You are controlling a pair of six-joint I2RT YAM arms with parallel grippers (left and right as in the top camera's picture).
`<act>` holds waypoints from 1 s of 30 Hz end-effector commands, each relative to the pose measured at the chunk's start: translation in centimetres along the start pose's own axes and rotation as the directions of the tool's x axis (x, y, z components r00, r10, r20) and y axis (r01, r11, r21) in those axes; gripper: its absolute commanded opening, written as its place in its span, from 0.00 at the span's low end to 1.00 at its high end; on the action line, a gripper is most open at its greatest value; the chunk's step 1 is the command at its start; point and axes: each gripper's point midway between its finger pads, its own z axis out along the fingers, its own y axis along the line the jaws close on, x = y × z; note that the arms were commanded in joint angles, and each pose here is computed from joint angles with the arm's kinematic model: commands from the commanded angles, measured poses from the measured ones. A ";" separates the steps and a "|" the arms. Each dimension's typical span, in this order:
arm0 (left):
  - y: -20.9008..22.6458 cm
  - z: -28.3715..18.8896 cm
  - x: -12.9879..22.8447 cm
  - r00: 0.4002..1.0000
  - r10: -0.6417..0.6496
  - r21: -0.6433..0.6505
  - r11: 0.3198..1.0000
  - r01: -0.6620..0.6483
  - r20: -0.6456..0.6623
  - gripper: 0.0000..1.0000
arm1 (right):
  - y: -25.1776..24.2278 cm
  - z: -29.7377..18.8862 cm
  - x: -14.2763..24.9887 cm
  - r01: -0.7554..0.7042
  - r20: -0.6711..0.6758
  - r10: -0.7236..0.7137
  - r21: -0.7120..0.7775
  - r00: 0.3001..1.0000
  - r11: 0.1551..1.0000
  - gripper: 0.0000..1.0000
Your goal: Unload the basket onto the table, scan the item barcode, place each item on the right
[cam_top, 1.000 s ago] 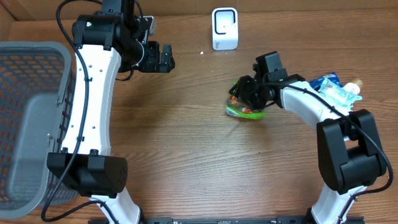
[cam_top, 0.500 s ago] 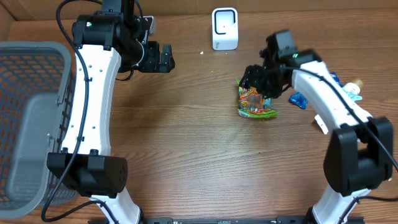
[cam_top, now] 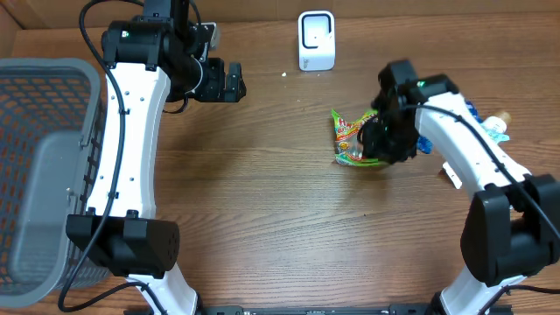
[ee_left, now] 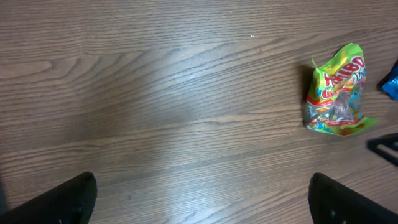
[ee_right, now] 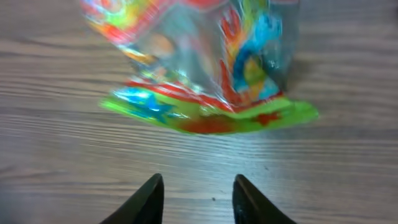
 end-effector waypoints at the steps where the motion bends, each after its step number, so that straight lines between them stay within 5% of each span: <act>1: -0.4 -0.5 -0.3 0.999 0.031 0.000 1.000 -0.031 0.019 1.00 | -0.8 1.7 0.8 0.128 -0.016 -0.128 0.024 0.992 0.991 0.43; 4: -0.4 -0.5 -0.3 0.999 0.031 0.001 1.000 -0.031 0.019 1.00 | -0.8 2.1 0.2 0.231 0.011 -0.232 0.022 0.973 0.973 0.53; 16: -0.4 -0.5 -0.3 0.999 0.031 0.001 1.000 -0.031 0.019 1.00 | 2.3 2.7 -0.4 0.501 0.062 -0.501 0.030 0.863 0.865 0.54; 19: -0.4 -0.5 -0.3 0.999 0.031 0.001 1.000 -0.031 0.019 1.00 | 2.9 2.9 0.1 0.589 0.043 -0.591 0.056 0.805 0.806 0.62; 30: -0.4 -0.5 -0.3 0.999 0.031 0.001 1.000 -0.031 0.019 1.00 | 0.4 5.1 -1.9 0.606 0.078 -0.631 0.210 0.772 0.767 0.67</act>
